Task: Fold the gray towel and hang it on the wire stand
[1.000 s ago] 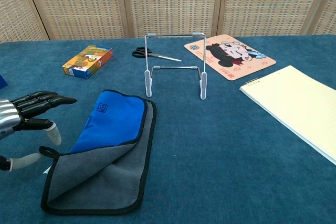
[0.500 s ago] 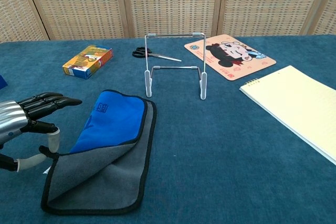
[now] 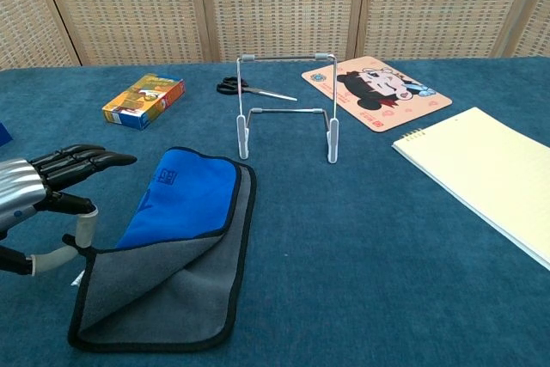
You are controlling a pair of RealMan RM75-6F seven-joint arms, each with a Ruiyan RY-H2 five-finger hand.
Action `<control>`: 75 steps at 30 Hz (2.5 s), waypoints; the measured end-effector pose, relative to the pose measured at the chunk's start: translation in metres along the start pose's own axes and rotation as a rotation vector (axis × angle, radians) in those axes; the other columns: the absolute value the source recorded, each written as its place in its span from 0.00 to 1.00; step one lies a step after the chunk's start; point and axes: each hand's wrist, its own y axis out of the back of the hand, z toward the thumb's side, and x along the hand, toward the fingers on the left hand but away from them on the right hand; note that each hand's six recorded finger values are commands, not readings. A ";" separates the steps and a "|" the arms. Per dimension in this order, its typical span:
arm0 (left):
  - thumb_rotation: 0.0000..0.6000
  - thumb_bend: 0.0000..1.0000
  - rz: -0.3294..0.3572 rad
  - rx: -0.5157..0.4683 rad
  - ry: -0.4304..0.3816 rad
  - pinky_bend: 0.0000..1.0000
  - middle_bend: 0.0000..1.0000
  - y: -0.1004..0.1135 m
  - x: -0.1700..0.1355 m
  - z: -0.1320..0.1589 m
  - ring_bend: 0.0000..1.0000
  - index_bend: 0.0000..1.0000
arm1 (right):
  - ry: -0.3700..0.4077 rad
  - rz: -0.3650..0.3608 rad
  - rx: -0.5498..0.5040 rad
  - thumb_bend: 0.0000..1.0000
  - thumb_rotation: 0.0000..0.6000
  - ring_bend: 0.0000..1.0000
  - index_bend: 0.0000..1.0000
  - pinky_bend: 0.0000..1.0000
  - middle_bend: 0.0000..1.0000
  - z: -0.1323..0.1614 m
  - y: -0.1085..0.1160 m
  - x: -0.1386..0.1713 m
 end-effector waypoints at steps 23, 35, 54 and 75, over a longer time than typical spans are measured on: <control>1.00 0.41 0.088 0.025 -0.240 0.00 0.00 0.023 0.062 0.090 0.00 0.61 | -0.005 -0.001 0.002 0.00 1.00 0.00 0.00 0.00 0.00 -0.001 0.000 0.000; 1.00 0.41 0.060 -0.001 -0.234 0.00 0.00 0.007 0.081 0.112 0.00 0.61 | -0.004 0.003 0.003 0.00 1.00 0.00 0.00 0.00 0.00 -0.001 -0.001 0.000; 1.00 0.41 0.119 -0.080 -0.199 0.00 0.00 0.019 0.096 0.116 0.00 0.62 | 0.000 0.005 0.006 0.00 1.00 0.00 0.00 0.00 0.00 0.000 -0.001 0.000; 1.00 0.34 0.033 -0.160 -0.122 0.00 0.00 -0.009 0.102 0.130 0.00 0.00 | 0.001 0.005 0.009 0.00 1.00 0.00 0.00 0.00 0.00 0.000 -0.001 0.001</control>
